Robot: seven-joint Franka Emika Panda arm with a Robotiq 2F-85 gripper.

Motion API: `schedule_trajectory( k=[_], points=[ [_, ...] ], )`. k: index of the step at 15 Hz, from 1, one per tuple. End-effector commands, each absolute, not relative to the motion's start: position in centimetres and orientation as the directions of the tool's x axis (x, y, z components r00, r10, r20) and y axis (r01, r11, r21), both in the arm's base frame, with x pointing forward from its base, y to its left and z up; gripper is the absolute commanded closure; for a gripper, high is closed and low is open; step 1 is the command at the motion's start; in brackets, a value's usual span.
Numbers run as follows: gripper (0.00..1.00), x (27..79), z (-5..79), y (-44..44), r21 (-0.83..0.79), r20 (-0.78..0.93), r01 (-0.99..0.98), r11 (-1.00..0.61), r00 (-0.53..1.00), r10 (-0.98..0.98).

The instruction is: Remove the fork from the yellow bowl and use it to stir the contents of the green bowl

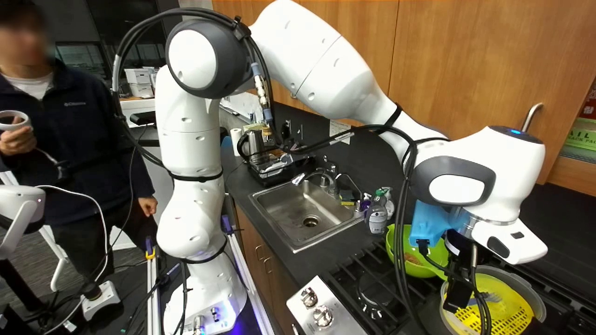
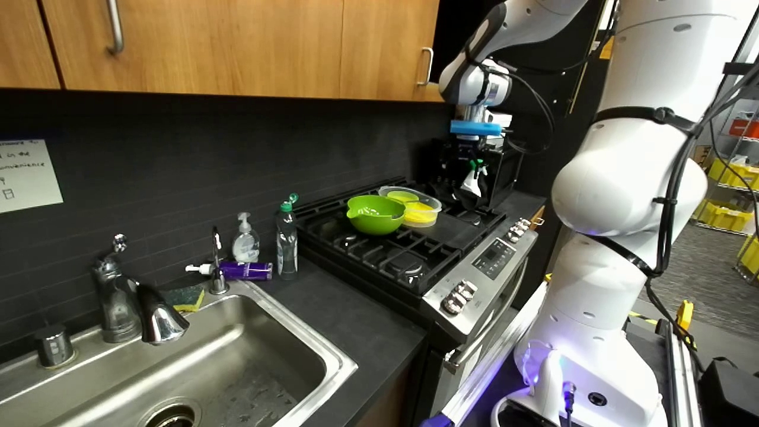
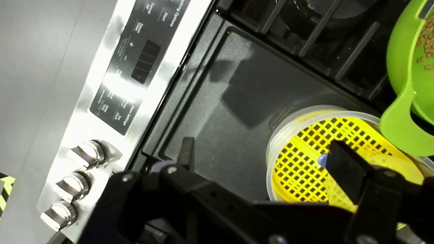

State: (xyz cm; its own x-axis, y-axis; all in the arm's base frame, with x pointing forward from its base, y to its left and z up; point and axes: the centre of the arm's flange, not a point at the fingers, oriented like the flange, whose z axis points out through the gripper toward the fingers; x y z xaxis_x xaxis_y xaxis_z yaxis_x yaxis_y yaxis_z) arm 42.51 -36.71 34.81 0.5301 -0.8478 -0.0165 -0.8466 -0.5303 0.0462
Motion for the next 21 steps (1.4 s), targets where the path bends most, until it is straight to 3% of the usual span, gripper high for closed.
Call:
schedule_trajectory(
  k=[1,7,12,14,21],
  points=[
    [0.0,44.0,34.7,-34.8,0.058,-0.05,-0.79,-0.611,0.609,-0.792],
    [0.0,51.0,33.7,-26.6,0.194,-0.151,-0.576,-0.794,0.782,-0.605],
    [0.0,50.7,29.4,-26.7,0.375,-0.197,-0.404,-0.834,0.845,-0.498],
    [0.0,49.8,27.6,-28.3,0.343,-0.201,-0.457,-0.821,0.817,-0.54],
    [0.0,49.1,21.8,-33.8,0.321,0.014,-0.317,-0.892,0.944,-0.331]
  ],
)
